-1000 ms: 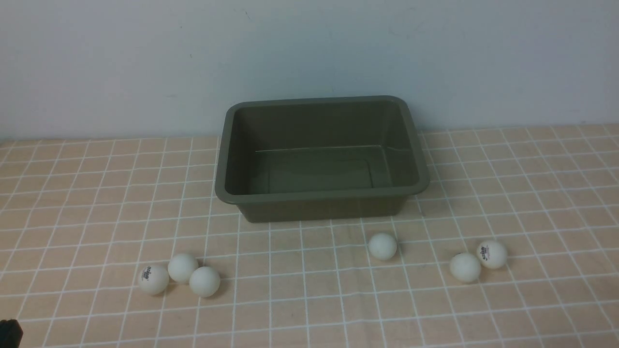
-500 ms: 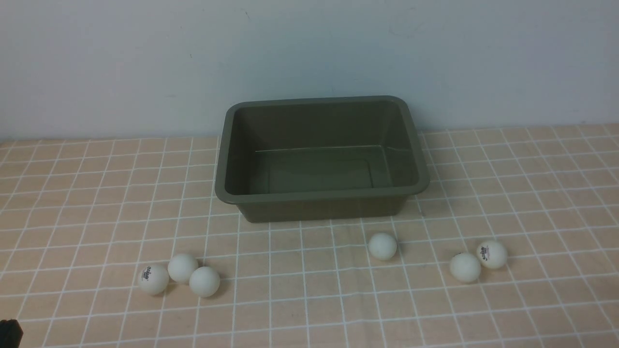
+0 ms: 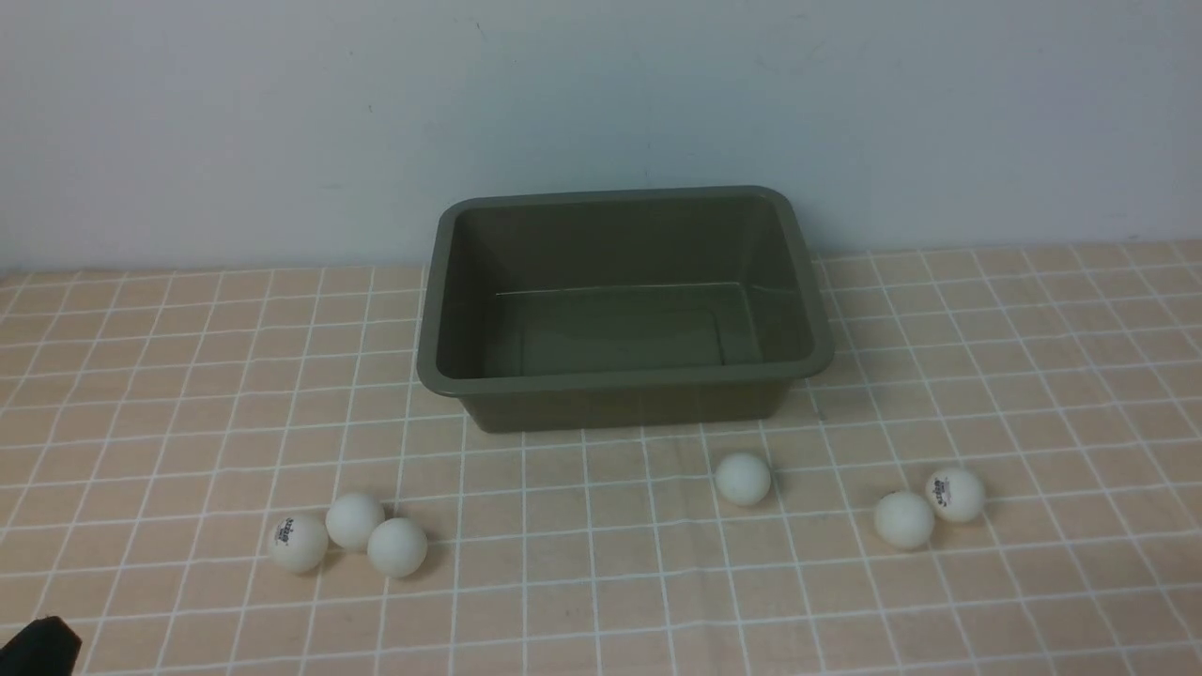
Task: Put the table tennis balls into the box on the light coffee tablecloth.
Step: 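Reach for and grasp a ping pong ball on the table beside the basket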
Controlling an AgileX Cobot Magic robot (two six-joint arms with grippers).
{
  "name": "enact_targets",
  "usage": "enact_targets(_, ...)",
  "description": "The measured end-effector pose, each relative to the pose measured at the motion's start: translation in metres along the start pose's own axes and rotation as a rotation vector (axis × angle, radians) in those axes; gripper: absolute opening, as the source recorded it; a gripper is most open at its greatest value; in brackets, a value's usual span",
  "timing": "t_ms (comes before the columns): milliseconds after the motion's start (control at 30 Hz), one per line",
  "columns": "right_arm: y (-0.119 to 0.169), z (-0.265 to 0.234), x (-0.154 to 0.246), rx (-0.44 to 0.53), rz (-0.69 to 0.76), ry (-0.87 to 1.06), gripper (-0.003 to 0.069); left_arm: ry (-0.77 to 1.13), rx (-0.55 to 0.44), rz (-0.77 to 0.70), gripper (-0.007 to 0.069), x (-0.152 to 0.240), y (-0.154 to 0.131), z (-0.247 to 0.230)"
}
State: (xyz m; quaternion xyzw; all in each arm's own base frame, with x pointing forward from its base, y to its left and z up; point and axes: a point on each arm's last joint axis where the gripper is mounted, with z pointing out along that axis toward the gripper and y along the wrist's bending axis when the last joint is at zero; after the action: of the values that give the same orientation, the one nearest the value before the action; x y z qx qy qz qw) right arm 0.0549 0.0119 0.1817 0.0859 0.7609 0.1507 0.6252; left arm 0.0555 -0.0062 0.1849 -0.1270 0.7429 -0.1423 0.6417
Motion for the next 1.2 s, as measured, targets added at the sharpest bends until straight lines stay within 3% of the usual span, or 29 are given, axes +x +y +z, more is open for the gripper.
enact_targets(433, 0.002, -0.001, -0.013, -0.046, 0.347, -0.142, -0.0018, -0.012, 0.065, -0.284, -0.0069, -0.002, -0.006, 0.0)
enact_targets(833, 0.0, -0.003, -0.023, -0.038, 0.412, -0.225, -0.0018, -0.125, 0.08, -0.454, -0.0069, -0.014, -0.005, -0.001)
enact_targets(900, 0.007, -0.009, -0.037, -0.065, 0.342, -0.255, -0.0018, -0.158, 0.092, -0.401, -0.0069, -0.024, -0.009, -0.004)
enact_targets(1033, 0.03, -0.025, -0.075, -0.153, 0.191, -0.299, -0.0018, -0.22, 0.154, -0.139, -0.0069, -0.057, -0.028, -0.018)
enact_targets(1200, 0.057, -0.017, -0.098, -0.272, 0.041, -0.077, -0.0018, -0.058, 0.255, 0.186, -0.0069, -0.083, -0.056, -0.014)
